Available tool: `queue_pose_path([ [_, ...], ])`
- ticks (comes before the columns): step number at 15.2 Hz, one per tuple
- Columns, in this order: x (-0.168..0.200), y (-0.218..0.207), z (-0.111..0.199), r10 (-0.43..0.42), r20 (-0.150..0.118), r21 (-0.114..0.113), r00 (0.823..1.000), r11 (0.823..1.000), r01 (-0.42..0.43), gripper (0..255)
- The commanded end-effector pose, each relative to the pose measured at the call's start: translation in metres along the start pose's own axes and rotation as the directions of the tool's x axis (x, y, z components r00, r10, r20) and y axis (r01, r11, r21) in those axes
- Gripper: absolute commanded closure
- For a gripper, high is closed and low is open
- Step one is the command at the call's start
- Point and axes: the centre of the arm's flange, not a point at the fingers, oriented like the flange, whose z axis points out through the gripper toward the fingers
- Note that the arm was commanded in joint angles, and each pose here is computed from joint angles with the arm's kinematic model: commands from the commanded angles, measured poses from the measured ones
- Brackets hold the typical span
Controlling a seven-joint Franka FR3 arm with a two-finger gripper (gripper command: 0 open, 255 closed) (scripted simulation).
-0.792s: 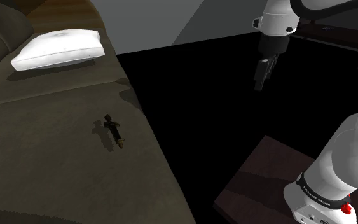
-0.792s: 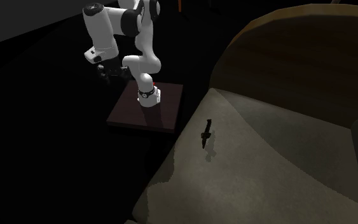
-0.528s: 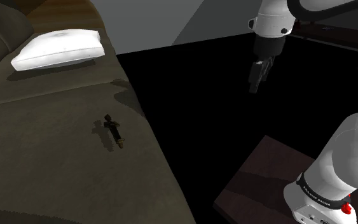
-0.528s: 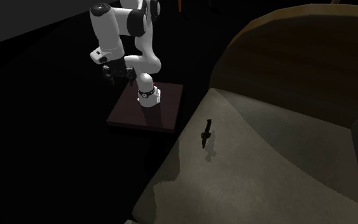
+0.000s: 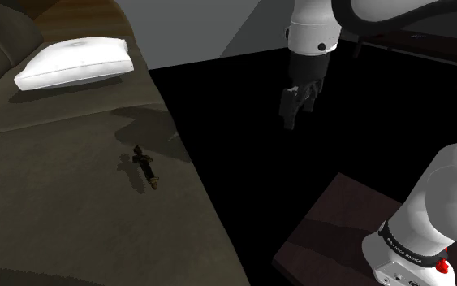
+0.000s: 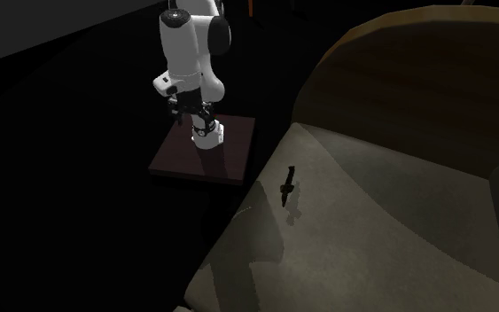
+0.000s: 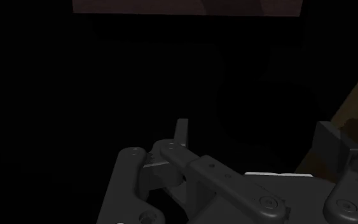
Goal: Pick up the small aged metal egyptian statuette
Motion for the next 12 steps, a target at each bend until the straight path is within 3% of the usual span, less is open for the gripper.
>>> queue_pose_path([
  [1, 0.010, -0.026, -0.002, 0.020, -0.005, -0.002, 1.000, 1.000, -0.020, 0],
  [12, 0.067, -0.160, -0.013, 0.120, -0.034, -0.018, 0.992, 0.993, -0.121, 0],
])
